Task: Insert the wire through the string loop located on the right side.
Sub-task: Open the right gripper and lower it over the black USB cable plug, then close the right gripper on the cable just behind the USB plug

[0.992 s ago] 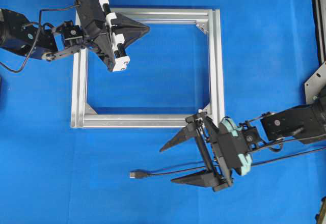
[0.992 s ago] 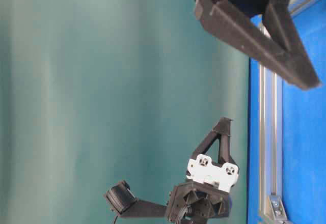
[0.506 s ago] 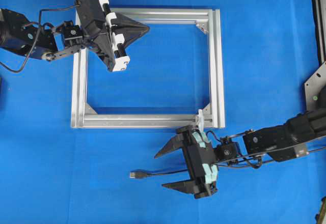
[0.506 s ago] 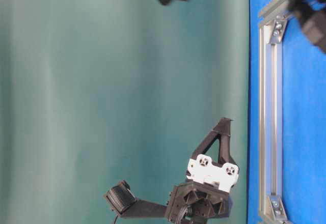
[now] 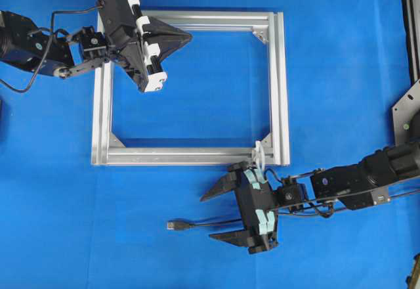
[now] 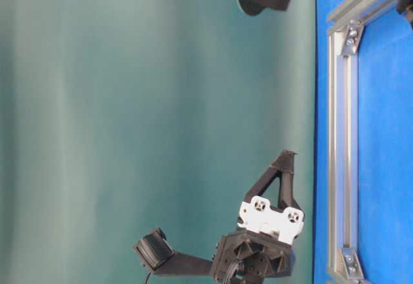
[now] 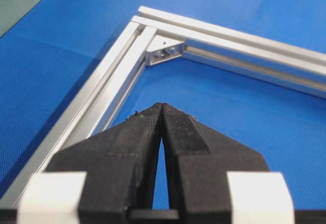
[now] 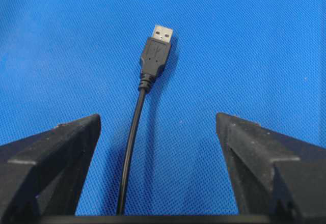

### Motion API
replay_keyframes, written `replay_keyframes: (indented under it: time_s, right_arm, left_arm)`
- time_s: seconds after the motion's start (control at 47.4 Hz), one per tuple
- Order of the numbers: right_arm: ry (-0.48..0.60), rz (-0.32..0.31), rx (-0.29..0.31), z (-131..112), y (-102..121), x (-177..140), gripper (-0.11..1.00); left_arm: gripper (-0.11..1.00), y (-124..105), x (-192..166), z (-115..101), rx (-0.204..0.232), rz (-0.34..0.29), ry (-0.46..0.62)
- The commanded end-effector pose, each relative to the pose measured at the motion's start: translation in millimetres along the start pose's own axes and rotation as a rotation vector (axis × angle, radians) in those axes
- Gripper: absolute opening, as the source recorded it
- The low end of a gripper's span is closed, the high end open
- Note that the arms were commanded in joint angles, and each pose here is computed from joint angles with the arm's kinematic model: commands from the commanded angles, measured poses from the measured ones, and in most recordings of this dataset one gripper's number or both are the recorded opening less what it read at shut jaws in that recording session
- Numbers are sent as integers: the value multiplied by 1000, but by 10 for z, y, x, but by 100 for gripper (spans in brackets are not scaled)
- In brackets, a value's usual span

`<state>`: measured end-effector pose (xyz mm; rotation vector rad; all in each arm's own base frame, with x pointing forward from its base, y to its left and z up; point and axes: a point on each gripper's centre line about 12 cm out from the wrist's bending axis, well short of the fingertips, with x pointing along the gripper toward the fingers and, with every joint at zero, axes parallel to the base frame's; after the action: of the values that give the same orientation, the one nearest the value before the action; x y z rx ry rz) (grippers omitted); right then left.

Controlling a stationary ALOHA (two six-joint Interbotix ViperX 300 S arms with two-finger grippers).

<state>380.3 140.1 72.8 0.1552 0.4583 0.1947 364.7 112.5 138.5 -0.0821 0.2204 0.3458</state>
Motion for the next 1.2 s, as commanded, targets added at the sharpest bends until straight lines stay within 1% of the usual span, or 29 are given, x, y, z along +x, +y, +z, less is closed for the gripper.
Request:
replay_keyframes:
  time_s: [0.0, 0.063, 0.19, 0.317, 0.38, 0.422, 0.823, 0.992, 1.076, 1.182]
  right_arm:
    - [-35, 9, 3, 113, 36, -1, 73]
    - [-37, 7, 5, 120, 30, 2, 65]
    - [-42, 9, -1, 129, 34, 4, 32]
    - [-61, 12, -3, 156, 39, 6, 6]
    - [-55, 11, -4, 141, 35, 6, -1]
    - [-57, 11, -3, 147, 36, 3, -3]
    - [-68, 14, 4, 201, 49, -9, -3]
    - [-92, 25, 7, 388, 88, -119, -3]
    - [-89, 31, 9, 511, 109, -204, -3]
    - [-82, 37, -3, 636, 133, -289, -3]
  left_arm:
    - [0, -3, -20, 139, 1, -3, -41]
    - [0, -3, -20, 139, 1, -3, -41]
    - [0, -3, -20, 139, 1, -3, -41]
    - [0, 2, -20, 140, 2, -2, -41]
    - [0, -4, -23, 134, 2, -4, -40]
    - [0, 2, -23, 134, 2, -2, -40]
    - [0, 5, -50, 104, 1, -2, -31]
    - [0, 6, -55, 104, 1, -2, -31]
    - [0, 7, -55, 104, -2, -1, -31]
    - [0, 7, -58, 99, -3, -1, -29]
